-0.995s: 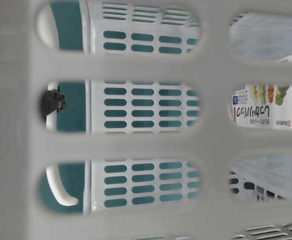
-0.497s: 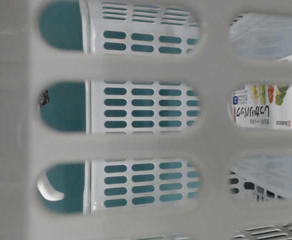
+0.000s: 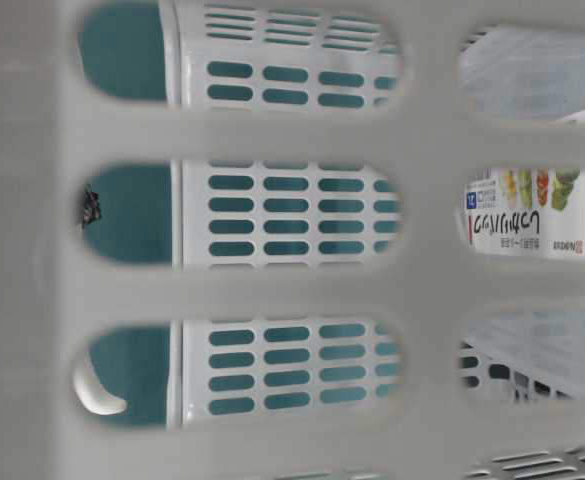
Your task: Pick up the chinese spoon from the shopping basket with the left arm.
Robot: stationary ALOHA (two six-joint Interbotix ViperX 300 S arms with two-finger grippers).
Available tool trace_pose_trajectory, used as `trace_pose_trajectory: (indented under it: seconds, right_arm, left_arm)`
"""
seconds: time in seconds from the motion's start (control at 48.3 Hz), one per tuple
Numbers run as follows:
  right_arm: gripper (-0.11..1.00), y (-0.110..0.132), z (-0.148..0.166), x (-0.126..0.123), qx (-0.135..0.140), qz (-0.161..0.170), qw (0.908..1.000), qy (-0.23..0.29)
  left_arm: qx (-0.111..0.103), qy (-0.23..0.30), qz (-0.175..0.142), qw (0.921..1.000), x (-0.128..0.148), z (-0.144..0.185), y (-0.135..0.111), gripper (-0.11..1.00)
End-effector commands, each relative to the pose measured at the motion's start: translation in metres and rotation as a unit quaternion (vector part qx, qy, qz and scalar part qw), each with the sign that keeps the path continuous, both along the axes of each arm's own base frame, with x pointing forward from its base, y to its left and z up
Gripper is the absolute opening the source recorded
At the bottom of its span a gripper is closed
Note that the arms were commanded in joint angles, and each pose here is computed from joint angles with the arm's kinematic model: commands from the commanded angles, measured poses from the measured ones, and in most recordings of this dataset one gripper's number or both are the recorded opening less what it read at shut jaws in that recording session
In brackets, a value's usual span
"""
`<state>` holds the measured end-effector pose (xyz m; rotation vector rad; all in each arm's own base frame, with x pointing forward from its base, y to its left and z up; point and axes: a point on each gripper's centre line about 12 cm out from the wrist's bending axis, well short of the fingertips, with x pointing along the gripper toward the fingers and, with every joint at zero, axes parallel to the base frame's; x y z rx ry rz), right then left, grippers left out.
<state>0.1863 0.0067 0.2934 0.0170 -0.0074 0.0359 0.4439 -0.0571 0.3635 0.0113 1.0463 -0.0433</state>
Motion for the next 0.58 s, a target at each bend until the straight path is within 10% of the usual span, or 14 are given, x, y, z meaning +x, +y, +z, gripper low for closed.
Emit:
trace_pose_trajectory:
  seconds: [0.0,0.559]
  right_arm:
    - [0.72,0.0006,0.0032,0.0013,0.002,0.001,1.0000,-0.004]
    - [0.72,0.0006,0.0030,0.0013,0.001,0.001,1.0000,-0.003]
  left_arm:
    - [-0.002,-0.031,0.000,0.9995,-0.0070,0.0244,0.0013,0.13]
    - [-0.002,-0.031,-0.002,0.9995,-0.0071,0.0244,0.0000,0.13]
